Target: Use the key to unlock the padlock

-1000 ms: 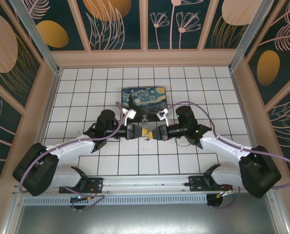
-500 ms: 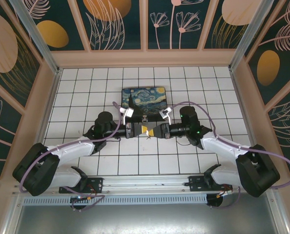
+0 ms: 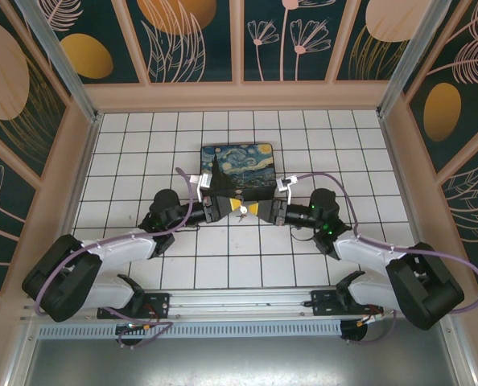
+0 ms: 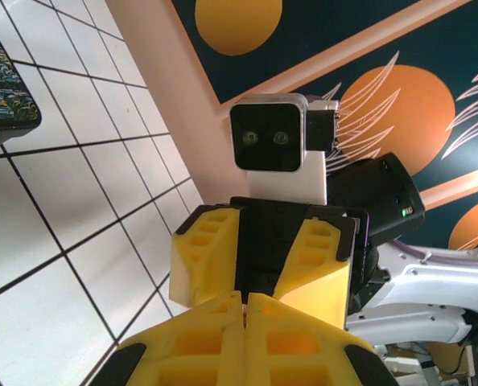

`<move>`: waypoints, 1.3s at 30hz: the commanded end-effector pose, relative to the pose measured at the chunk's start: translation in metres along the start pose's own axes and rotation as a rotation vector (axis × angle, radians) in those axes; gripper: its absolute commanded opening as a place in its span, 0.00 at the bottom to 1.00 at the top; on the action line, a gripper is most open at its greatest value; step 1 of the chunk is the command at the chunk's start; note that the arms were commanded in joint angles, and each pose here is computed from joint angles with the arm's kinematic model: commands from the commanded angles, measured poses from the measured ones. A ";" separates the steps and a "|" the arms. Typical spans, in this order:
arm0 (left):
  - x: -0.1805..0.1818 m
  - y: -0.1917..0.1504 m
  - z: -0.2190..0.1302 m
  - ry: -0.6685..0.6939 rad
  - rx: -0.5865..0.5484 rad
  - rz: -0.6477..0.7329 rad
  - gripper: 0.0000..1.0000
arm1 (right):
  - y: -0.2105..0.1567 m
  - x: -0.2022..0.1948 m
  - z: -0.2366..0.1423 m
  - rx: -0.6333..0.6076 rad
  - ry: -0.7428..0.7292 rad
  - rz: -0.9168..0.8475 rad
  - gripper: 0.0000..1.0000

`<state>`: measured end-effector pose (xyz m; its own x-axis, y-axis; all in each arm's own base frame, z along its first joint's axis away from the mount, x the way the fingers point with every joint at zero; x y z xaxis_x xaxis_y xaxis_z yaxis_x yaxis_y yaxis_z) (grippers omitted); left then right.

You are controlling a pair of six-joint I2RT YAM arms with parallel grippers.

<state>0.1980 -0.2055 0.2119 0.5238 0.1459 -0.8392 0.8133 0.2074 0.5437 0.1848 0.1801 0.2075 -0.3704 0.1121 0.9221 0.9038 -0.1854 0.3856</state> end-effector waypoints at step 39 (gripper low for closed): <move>-0.003 0.005 -0.007 -0.050 -0.159 -0.053 0.00 | 0.000 0.014 0.026 -0.063 0.175 -0.007 0.24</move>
<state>0.1996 -0.1989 0.2122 0.4687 0.1131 -0.8761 0.8106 0.3392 0.4774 0.1860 0.2036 0.2095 -0.3715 -0.0050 0.9284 0.9025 -0.2367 0.3598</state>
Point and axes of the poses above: each hand's point on the last joint's axis, 136 mm out from that joint toward the fingers, its own z axis out along the fingers, its own x axis along the line the jaws close on, y = z × x, the point moved 10 cm from there along -z, back along the fingers, and after that the axes turned 7 degrees about z, right-handed, at the moved point
